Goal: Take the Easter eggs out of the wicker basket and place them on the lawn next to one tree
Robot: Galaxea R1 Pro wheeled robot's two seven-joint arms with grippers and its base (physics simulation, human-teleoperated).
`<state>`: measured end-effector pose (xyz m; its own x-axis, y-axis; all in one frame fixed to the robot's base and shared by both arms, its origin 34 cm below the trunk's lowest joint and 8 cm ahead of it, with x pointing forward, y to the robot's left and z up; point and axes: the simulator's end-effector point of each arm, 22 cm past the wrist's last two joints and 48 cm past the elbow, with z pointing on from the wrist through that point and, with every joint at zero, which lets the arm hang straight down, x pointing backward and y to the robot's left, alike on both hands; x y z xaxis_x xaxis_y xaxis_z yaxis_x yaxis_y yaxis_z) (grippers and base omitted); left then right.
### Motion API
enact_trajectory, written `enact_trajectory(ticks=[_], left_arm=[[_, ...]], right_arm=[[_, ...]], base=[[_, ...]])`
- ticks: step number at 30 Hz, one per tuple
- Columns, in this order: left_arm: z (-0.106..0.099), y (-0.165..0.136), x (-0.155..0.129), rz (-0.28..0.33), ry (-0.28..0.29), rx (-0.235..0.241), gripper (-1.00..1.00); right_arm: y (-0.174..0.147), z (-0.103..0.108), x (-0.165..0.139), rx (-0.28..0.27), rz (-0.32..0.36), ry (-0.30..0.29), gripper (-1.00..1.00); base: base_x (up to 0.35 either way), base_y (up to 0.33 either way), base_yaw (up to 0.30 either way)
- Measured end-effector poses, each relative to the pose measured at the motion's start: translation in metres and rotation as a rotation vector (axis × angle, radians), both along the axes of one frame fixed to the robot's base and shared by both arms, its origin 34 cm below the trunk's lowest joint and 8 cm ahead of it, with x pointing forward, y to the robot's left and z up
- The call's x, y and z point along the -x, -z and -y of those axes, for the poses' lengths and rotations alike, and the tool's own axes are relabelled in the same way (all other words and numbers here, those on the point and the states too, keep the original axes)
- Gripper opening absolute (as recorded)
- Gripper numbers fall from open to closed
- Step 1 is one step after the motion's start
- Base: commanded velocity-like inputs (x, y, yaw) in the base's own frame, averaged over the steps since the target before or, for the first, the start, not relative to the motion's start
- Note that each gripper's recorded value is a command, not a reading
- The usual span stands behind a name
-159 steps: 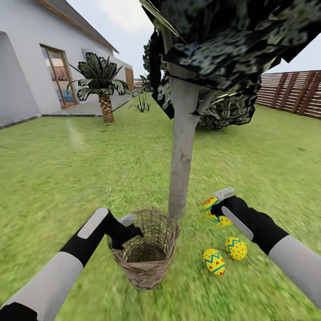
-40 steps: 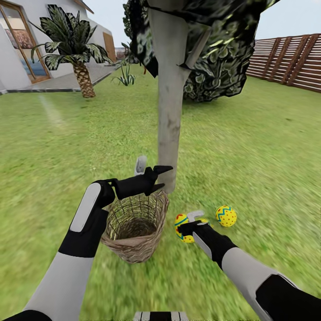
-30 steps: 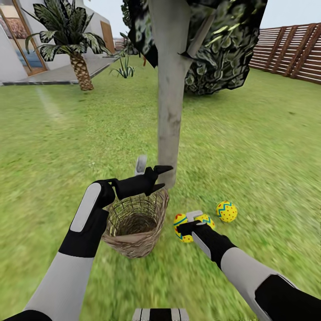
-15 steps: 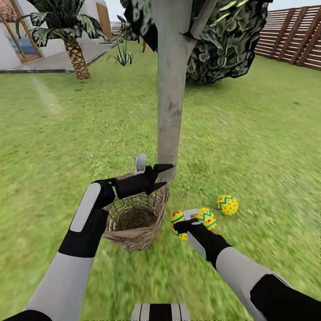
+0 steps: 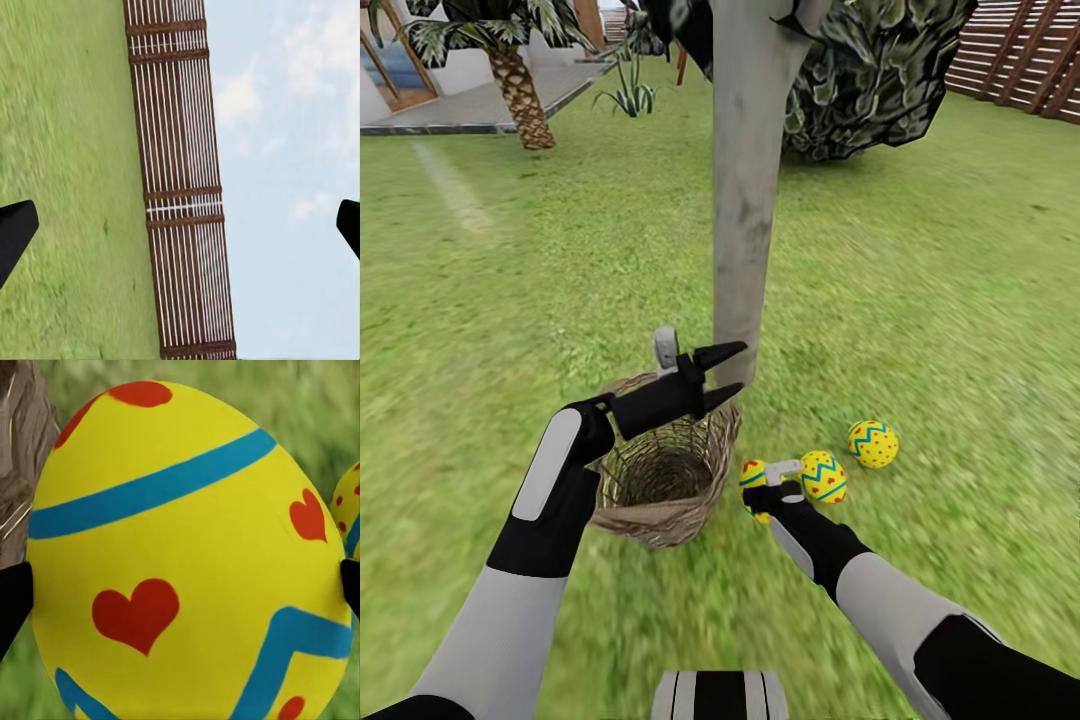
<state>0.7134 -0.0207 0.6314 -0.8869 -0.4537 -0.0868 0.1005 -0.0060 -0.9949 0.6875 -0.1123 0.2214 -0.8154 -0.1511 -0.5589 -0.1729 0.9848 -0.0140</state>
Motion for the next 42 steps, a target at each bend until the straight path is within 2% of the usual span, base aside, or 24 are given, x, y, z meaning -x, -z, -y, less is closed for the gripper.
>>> enact_trajectory(ticks=[3,5,11,13,15,18,21,24,27,34,37,39,42], left_arm=[[0.001,-0.003,0.002,0.012,0.014,0.043,1.0],[0.004,0.001,0.009,0.015,0.055,0.048,1.0],[0.005,0.004,0.011,0.012,0.07,0.063,1.0],[0.0,-0.007,0.011,0.03,0.068,0.113,1.0],[-0.018,-0.019,0.012,0.071,0.068,0.177,1.0],[-0.031,-0.039,0.016,0.124,0.075,0.266,1.0],[-0.033,-0.042,0.016,0.134,0.077,0.282,1.0],[-0.033,-0.041,0.017,0.135,0.08,0.276,1.0],[-0.041,-0.032,0.016,0.132,0.08,0.239,1.0],[-0.043,-0.026,0.014,0.127,0.073,0.211,1.0],[-0.037,0.005,0.008,0.064,0.06,0.079,1.0],[-0.037,0.01,0.007,0.055,0.055,0.056,1.0],[-0.037,0.011,0.006,0.055,0.052,0.051,1.0]], right_arm=[[0.004,-0.001,0.0,-0.003,0.003,-0.002,-1.0],[0.008,-0.001,0.0,-0.004,0.001,-0.003,-1.0],[0.012,-0.001,0.002,-0.004,-0.005,-0.004,-1.0],[0.012,-0.002,0.002,-0.005,-0.005,-0.004,-1.0],[0.012,-0.003,0.002,-0.006,-0.005,-0.004,-1.0],[0.012,-0.003,0.002,-0.006,-0.005,-0.005,-1.0],[0.012,-0.003,0.002,-0.006,-0.005,-0.005,-1.0],[0.012,-0.002,0.002,-0.005,-0.005,-0.004,-1.0],[0.012,-0.002,0.002,-0.006,-0.005,-0.004,-1.0],[0.012,-0.004,0.002,-0.007,-0.004,-0.007,-1.0],[0.012,-0.004,0.001,-0.007,-0.004,-0.007,-1.0],[0.012,-0.004,0.002,-0.008,-0.004,-0.007,-1.0],[0.012,-0.003,0.001,-0.007,-0.004,-0.007,-1.0]], base=[[0.0,0.0,0.0],[0.0,0.0,0.0],[0.0,0.0,0.0],[0.011,0.0,0.0],[0.214,-0.014,0.0],[0.167,-0.042,0.0],[0.014,-0.004,0.0],[0.001,0.0,0.0],[0.0,0.0,0.0],[0.0,0.0,0.0],[0.0,0.0,0.0],[0.0,0.0,0.0],[0.0,0.0,0.0]])
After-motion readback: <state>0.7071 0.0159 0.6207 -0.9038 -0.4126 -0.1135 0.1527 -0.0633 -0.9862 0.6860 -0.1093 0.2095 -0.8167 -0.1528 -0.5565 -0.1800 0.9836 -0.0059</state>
